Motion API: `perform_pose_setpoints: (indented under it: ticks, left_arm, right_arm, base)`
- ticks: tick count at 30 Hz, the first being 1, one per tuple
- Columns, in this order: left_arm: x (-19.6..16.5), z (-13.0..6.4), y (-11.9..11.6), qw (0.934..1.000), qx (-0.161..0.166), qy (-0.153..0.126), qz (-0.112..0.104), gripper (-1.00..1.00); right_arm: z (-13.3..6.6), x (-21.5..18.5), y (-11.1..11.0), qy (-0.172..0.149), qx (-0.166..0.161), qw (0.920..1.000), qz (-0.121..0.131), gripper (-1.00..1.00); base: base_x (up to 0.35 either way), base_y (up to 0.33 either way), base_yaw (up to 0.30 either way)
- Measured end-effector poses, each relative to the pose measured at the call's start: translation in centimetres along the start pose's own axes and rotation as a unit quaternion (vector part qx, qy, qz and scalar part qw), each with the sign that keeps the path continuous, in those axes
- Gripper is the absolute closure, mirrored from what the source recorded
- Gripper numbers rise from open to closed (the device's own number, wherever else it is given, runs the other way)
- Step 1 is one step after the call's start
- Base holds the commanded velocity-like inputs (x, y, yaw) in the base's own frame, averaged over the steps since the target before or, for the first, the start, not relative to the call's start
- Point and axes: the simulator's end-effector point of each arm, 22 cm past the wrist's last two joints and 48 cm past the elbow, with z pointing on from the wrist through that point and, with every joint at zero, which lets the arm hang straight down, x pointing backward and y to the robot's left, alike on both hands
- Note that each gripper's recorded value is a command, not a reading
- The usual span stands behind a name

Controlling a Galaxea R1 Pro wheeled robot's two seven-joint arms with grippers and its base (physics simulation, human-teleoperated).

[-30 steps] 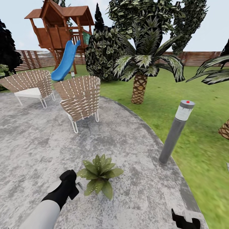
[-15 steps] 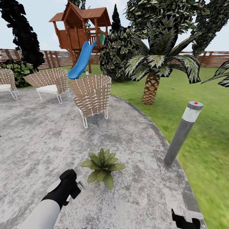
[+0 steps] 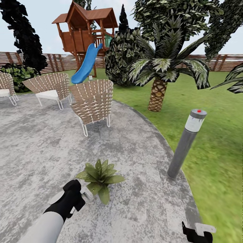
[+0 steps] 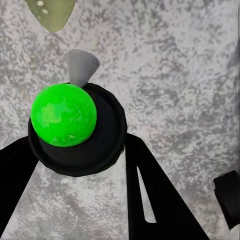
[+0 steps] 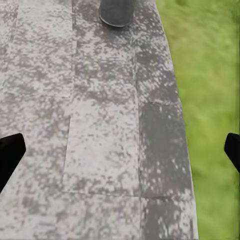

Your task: Pick up the pesticide atomizer in the garden and spray insectifuge to fully cover both potted plants in the garden.

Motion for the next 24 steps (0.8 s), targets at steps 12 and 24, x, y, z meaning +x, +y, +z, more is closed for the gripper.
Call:
perform_pose_setpoints:
  ticks: [12,24]
  left_arm:
    - [0.4,0.1,0.1,1.0,0.002,0.004,-0.001,1.0]
    - [2.0,0.0,1.2,0.9984,-0.016,0.041,0.036,1.0]
  right_arm:
    - [0.0,0.0,0.1,0.0,-0.001,1.0,0.0,-1.0]
    - [0.0,0.0,0.0,0.0,0.0,1.0,0.0,-1.0]
  base:
    - [0.04,-0.103,0.239]
    - [0.0,0.0,0.087]
